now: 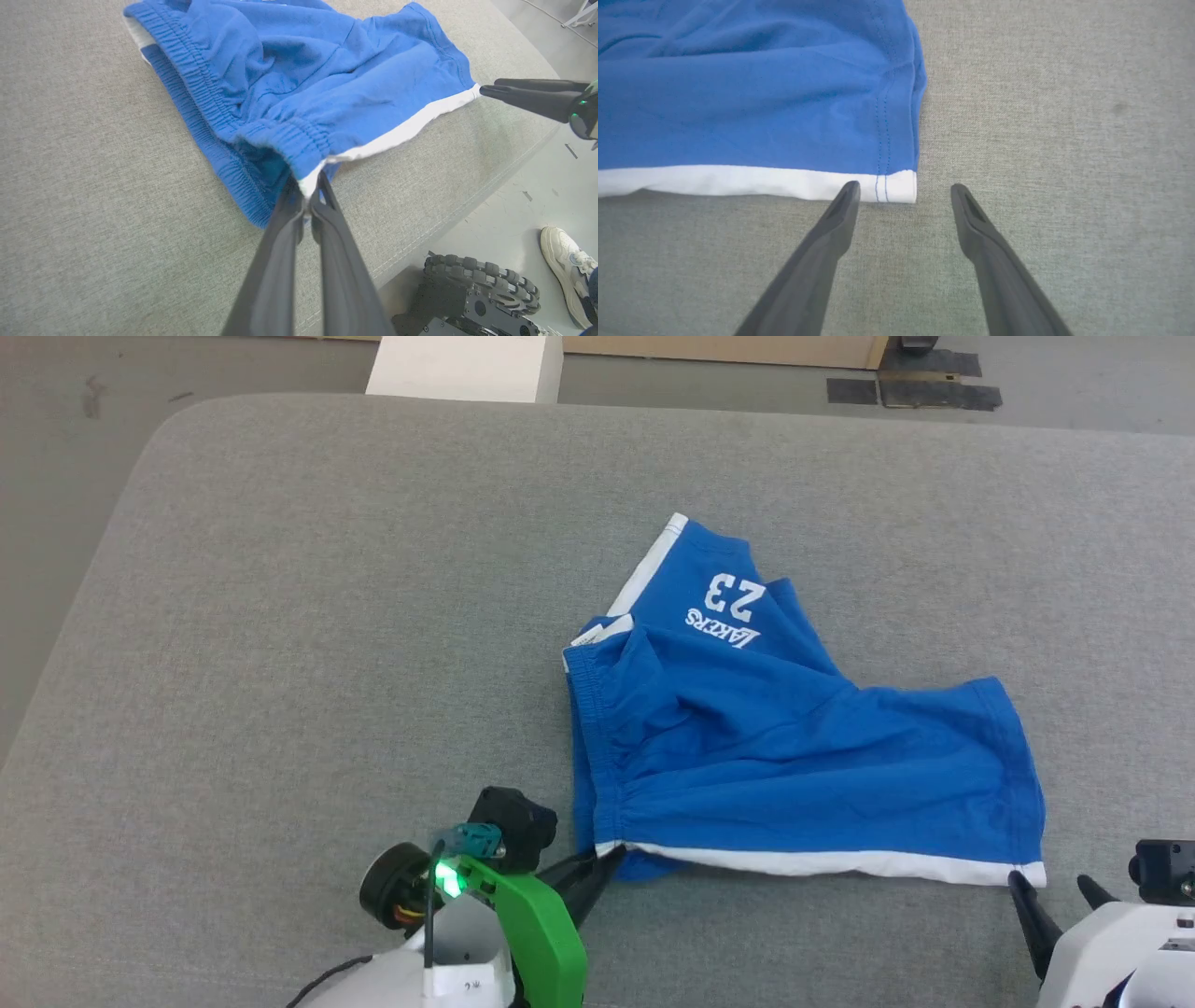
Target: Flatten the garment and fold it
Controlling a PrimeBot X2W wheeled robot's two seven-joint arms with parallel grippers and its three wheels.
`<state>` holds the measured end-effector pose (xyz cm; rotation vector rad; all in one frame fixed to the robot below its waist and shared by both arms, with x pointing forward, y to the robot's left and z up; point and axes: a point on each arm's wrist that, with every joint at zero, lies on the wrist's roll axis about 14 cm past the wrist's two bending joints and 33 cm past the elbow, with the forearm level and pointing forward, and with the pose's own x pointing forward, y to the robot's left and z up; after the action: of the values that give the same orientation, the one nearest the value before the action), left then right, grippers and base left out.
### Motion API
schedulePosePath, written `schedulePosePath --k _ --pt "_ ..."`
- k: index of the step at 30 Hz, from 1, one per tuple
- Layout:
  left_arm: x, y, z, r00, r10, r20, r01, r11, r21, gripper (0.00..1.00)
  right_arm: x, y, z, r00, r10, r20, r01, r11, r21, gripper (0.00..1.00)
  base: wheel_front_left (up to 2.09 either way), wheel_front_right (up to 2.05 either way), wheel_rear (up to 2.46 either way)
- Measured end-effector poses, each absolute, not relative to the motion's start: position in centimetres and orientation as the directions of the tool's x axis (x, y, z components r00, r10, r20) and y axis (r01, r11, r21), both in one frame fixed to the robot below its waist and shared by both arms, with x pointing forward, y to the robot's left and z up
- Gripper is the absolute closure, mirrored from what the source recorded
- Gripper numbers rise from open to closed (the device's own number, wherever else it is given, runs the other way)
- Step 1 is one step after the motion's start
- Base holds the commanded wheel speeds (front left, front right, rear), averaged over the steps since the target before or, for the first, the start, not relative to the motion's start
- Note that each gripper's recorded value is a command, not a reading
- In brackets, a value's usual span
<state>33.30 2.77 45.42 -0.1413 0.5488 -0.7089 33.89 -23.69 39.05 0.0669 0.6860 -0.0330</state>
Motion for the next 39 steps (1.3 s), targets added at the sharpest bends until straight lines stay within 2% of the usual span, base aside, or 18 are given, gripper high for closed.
schedulePosePath --k 6,19,20,21,22,23,28,32,39 --pt "32.9 2.7 45.2 0.619 -0.654 -0.434 0.589 0.753 -0.294 1.00 33.4 -23.7 37.9 0.721 -0.014 -0.693 0.062 0.997 0.045 0.00 0.00 0.00 0.00" --pt "33.3 2.8 44.1 0.606 -0.650 -0.458 0.576 0.756 -0.311 1.00 35.3 -22.7 36.3 0.679 0.005 -0.734 0.035 0.999 0.039 0.00 0.00 0.00 0.00" --pt "33.4 2.9 44.0 0.607 -0.648 -0.459 0.574 0.758 -0.311 1.00 35.3 -22.6 36.1 0.673 0.005 -0.740 0.034 0.999 0.038 0.05 0.00 0.00 0.00" --pt "33.4 3.0 44.0 0.608 -0.647 -0.460 0.572 0.759 -0.311 1.00 35.3 -22.5 36.0 0.668 0.008 -0.744 0.032 0.999 0.040 0.45 0.00 0.00 0.00" --pt "33.4 3.0 43.9 0.609 -0.645 -0.463 0.570 0.761 -0.311 1.00 35.3 -22.4 35.9 0.664 0.011 -0.747 0.030 0.999 0.041 0.67 0.00 0.00 0.00" --pt "33.4 3.1 43.8 0.609 -0.642 -0.465 0.568 0.763 -0.309 1.00 35.3 -22.3 35.9 0.660 0.013 -0.751 0.028 0.999 0.042 1.00 0.00 0.00 0.00" --pt "33.3 3.5 43.9 0.616 -0.633 -0.469 0.570 0.769 -0.289 1.00 35.2 -21.9 36.3 0.666 0.021 -0.745 0.025 0.998 0.050 1.00 0.00 0.00 0.00" --pt "33.2 3.9 44.7 0.629 -0.629 -0.457 0.580 0.771 -0.263 1.00 35.1 -22.0 37.7 0.700 0.033 -0.713 0.029 0.997 0.075 1.00 0.00 0.00 0.00" --pt "34.1 5.0 48.7 0.680 -0.624 -0.384 0.619 0.770 -0.154 1.00 37.0 -22.0 44.4 0.823 0.105 -0.559 -0.035 0.990 0.135 1.00 0.00 0.00 0.00"
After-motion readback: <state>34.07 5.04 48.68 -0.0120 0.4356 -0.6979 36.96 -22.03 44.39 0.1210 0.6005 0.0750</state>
